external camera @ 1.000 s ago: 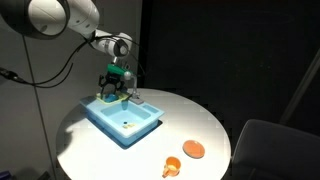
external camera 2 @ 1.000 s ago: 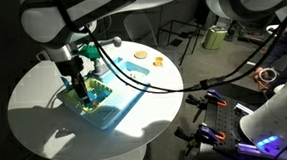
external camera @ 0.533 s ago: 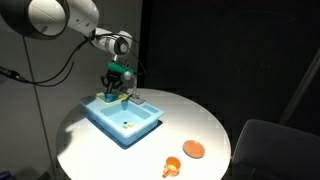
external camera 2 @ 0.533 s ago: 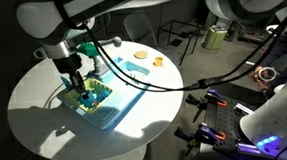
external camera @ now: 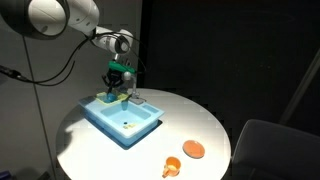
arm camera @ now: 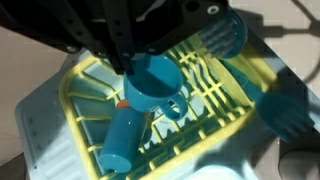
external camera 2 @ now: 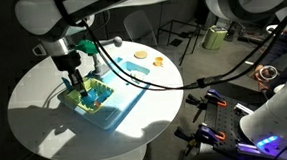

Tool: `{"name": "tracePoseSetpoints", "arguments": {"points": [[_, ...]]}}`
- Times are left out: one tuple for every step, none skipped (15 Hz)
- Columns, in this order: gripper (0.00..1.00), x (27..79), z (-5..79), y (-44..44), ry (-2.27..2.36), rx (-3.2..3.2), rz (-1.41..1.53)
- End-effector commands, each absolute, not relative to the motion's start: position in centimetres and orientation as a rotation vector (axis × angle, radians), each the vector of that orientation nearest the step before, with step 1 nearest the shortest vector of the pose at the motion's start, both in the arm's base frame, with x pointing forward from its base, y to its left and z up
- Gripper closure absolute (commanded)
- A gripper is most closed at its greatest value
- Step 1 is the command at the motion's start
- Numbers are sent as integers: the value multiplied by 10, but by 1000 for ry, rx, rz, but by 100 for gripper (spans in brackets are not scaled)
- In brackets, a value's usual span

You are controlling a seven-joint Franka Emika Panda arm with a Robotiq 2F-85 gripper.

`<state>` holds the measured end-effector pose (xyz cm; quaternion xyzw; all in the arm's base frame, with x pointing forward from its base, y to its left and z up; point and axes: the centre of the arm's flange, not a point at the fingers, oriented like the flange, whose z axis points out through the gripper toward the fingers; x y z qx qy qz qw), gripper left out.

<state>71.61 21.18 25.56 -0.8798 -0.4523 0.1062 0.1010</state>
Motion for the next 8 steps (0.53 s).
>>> {"name": "tracePoseSetpoints", "arguments": {"points": [[99,726,264,214,-1369,-2611,314],[99,726,267,216,-1364,-2617,310],[99,725,270,218,-1362,-2619,305],[99,724,274,221,-1359,-2622,299],[99,723,278,225,-1357,-2633,292],[99,721,284,228,-1356,-2641,283],[99,719,289,232,-1354,-2647,274],[99,718,293,236,-1354,-2649,266]]}}
